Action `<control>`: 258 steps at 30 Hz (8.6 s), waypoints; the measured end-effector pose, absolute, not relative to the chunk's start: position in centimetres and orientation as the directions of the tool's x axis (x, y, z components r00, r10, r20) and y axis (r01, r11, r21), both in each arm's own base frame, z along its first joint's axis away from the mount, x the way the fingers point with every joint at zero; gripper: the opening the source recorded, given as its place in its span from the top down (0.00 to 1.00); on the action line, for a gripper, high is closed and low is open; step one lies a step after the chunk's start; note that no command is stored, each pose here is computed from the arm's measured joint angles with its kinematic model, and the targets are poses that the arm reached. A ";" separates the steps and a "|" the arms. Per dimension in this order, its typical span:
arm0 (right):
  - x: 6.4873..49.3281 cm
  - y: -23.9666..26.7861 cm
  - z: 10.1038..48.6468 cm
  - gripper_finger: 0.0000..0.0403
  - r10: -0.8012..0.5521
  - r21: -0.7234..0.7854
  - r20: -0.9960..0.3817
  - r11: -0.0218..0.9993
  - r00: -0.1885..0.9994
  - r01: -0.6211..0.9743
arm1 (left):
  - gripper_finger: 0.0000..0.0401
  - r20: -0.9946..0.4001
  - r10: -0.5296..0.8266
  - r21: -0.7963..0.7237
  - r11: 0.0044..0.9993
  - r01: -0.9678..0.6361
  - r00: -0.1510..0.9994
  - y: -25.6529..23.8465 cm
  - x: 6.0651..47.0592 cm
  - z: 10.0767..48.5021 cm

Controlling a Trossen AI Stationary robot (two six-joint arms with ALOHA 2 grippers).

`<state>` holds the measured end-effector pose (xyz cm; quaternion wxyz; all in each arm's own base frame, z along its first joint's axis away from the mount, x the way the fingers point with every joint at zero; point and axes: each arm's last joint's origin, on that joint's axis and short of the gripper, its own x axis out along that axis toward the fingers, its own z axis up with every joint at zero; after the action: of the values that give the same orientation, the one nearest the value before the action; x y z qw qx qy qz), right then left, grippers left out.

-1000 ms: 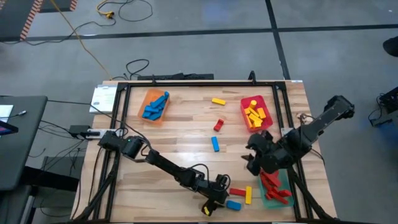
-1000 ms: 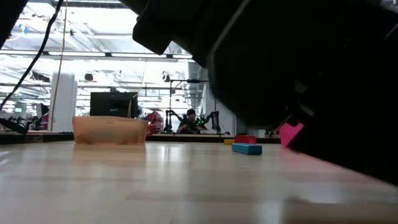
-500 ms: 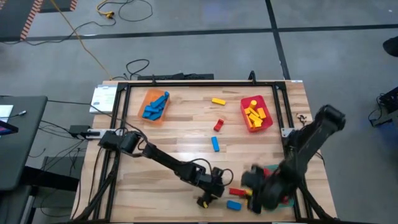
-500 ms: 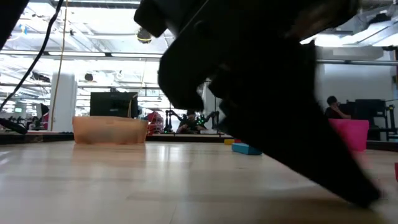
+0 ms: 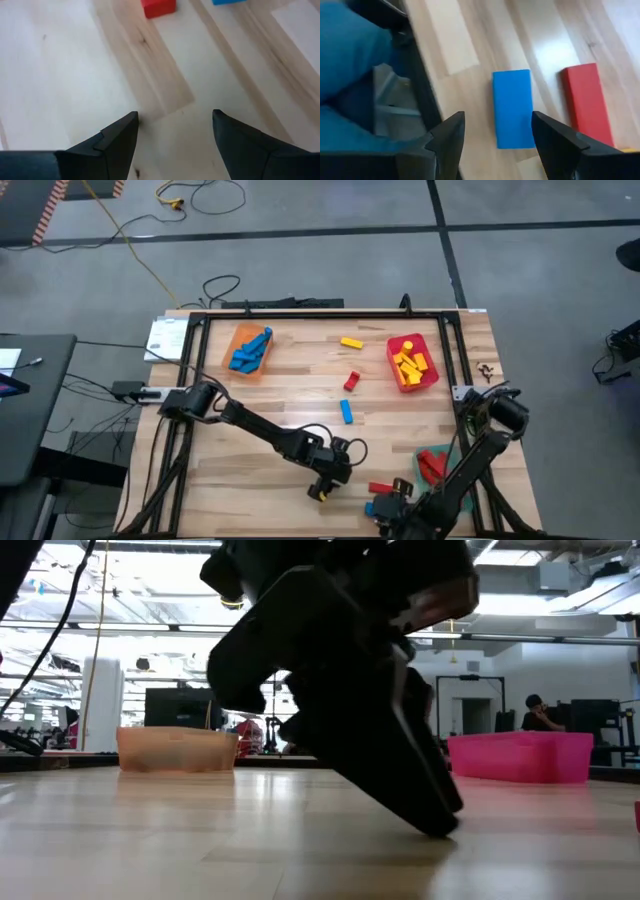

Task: Sort blocks
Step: Put the blue rectangle block into the orange bin, then put the yellow rectangle block into the red bin

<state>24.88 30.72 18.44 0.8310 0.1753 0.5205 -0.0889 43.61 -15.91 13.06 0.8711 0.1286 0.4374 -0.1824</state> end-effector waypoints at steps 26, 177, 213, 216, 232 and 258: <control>26.2 31.1 14.6 0.46 -0.014 0.110 -0.947 0.925 0.321 0.365 | 0.39 -0.837 -0.200 0.049 0.900 0.433 0.509 -15.6 42.7 13.1; 36.5 10.8 22.2 0.38 -0.721 -0.544 -0.548 0.692 0.424 0.474 | 0.66 -0.745 0.573 0.245 0.711 -0.659 0.341 10.3 15.2 22.1; 35.9 -3.6 19.8 0.38 -0.317 -0.180 -0.923 0.856 0.217 0.485 | 0.39 -0.726 0.456 0.095 0.808 -0.582 0.515 10.7 14.9 22.9; 35.9 -3.9 19.8 0.38 -0.269 -0.135 -0.935 0.873 0.230 0.469 | 0.39 -0.704 0.412 0.055 0.844 -0.534 0.578 10.1 15.2 23.3; 35.4 -6.9 19.7 0.40 -0.300 -0.169 -0.933 0.854 0.200 0.493 | 0.39 -0.578 0.255 -0.018 0.946 -0.325 0.775 6.5 18.2 24.5; 30.8 -20.1 17.2 0.47 -0.231 -0.010 -0.903 0.854 0.362 0.520 | 0.39 -0.604 0.030 -0.045 0.996 -0.071 0.796 1.2 23.5 21.5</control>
<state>30.80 -20.12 17.25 0.8133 0.1402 0.5154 -0.2307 23.50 1.23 21.48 0.9471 -0.0326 0.3181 0.0266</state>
